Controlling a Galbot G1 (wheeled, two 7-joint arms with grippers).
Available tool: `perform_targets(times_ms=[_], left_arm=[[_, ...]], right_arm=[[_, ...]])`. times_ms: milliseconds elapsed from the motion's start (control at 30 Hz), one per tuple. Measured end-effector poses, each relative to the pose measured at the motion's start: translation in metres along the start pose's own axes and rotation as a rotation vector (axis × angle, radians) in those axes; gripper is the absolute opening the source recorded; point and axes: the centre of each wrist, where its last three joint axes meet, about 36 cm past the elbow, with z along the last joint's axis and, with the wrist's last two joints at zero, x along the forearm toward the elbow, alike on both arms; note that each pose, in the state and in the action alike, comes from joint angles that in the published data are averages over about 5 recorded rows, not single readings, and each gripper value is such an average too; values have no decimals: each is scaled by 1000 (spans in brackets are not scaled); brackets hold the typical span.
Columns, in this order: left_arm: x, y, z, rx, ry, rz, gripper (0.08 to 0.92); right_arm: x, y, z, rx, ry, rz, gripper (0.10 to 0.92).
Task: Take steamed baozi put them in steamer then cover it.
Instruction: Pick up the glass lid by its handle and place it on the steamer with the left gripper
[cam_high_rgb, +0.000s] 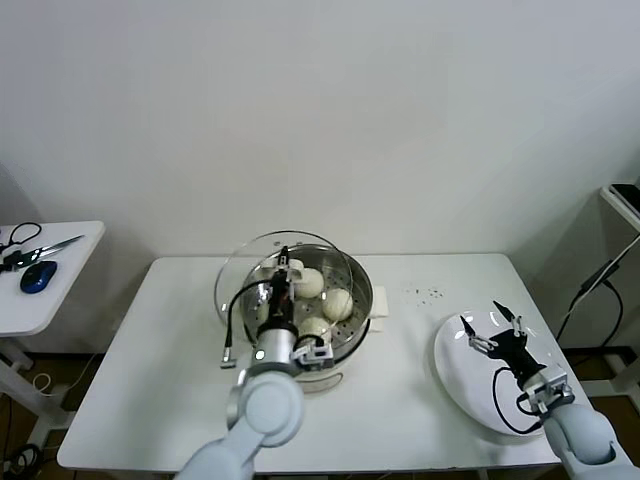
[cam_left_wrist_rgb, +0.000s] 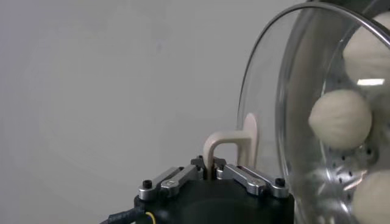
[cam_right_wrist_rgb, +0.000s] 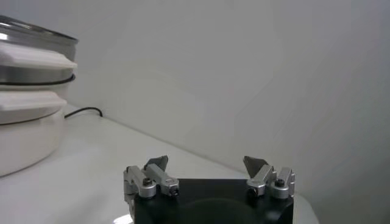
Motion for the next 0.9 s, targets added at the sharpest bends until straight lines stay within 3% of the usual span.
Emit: perform_targets(times_ms=[367,900], left_arm=[[-13,-12,-35,1,-11,38,150],[-20,-29,-42,-12,7,76,150]], right_arm=[[5,-7,5,3,4,16,823],[4,-10,7,13,4,21,823]])
